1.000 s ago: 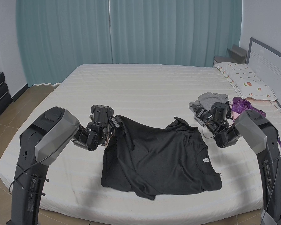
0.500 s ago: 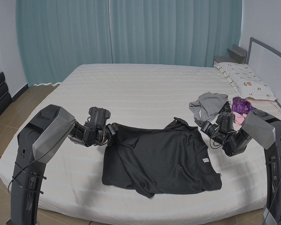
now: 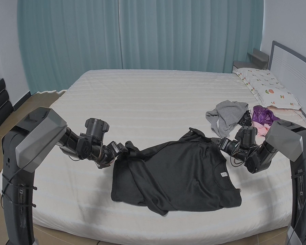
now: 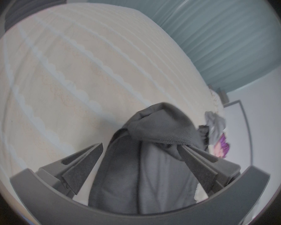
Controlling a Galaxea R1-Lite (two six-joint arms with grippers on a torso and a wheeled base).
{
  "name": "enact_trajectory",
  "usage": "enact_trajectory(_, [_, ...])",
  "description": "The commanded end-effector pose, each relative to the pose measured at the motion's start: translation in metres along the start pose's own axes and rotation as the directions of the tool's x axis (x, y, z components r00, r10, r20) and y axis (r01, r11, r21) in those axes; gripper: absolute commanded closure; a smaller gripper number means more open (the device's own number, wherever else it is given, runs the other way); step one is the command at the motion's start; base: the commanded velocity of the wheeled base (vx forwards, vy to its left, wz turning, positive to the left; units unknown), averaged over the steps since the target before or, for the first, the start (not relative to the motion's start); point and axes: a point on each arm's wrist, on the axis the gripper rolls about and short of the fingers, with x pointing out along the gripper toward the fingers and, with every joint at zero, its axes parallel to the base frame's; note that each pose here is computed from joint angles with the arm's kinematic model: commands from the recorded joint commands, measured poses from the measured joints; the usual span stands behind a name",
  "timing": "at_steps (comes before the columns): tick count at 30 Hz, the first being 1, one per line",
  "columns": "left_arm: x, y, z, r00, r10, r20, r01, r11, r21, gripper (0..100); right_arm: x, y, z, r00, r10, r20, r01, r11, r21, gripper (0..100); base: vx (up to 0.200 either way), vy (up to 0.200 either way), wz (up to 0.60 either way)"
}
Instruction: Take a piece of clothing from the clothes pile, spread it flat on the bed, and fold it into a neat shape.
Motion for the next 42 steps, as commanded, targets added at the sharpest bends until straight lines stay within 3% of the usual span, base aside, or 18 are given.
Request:
enact_trajectory(1, [-0.032,-0.017,0.030,0.990,-0.123,0.063,0.128,0.988,-0.086,0,0.004,0.005,-0.008,1.000,0.016,-0.024,-0.017,0.999,-0.039,0,0.000,0.000,0.00])
enact_trajectory(4, [-0.029,-0.019,0.036,0.984,-0.113,0.140,0.131,0.983,-0.126,0,0.010,0.008,-0.011,0.999,0.032,-0.026,-0.033,0.998,-0.045,0,0.000,0.000,0.00])
enact_trajectory(11, [-0.028,-0.005,0.024,0.991,-0.076,0.112,0.092,0.985,-0.145,0,0.033,0.013,-0.006,0.999,0.025,-0.047,-0.027,0.998,-0.048,0,0.000,0.000,0.00])
enact_trajectory(16, [-0.027,0.000,0.031,0.981,-0.094,0.169,0.129,0.970,-0.204,0,0.050,0.011,-0.006,0.999,0.017,-0.049,-0.019,0.999,-0.050,0,0.000,0.000,0.00])
enact_trajectory(20, [-0.029,0.001,0.030,0.982,-0.101,0.160,0.136,0.965,-0.224,0,0.053,0.010,-0.006,0.998,0.009,-0.056,-0.011,0.999,-0.048,0,0.000,0.000,0.00])
enact_trajectory(24, [-0.024,0.013,0.023,0.996,-0.052,0.067,0.066,0.971,-0.231,0,0.064,0.007,-0.004,0.999,0.000,-0.048,-0.002,0.999,-0.046,0,0.000,0.000,0.00])
enact_trajectory(29, [-0.025,0.020,0.015,1.000,-0.008,-0.006,0.007,0.986,-0.168,0,0.067,0.010,0.004,0.998,-0.007,-0.054,0.005,0.999,-0.041,0,0.000,0.000,0.00])
enact_trajectory(34, [-0.033,0.017,0.016,1.000,-0.012,0.009,0.014,0.986,-0.168,0,0.073,0.009,-0.007,0.997,-0.009,-0.078,0.005,0.999,-0.047,0,0.000,0.000,0.00])
enact_trajectory(35, [-0.034,0.017,0.017,1.000,-0.016,0.012,0.017,0.985,-0.172,0,0.073,0.011,-0.006,0.997,-0.004,-0.075,0.001,0.999,-0.048,100,0.000,0.000,0.00])
enact_trajectory(42, [-0.032,0.012,0.022,0.995,-0.069,0.067,0.084,0.961,-0.265,0,0.079,0.016,0.012,0.998,-0.031,-0.045,0.029,0.999,-0.041,100,0.000,0.000,0.00])
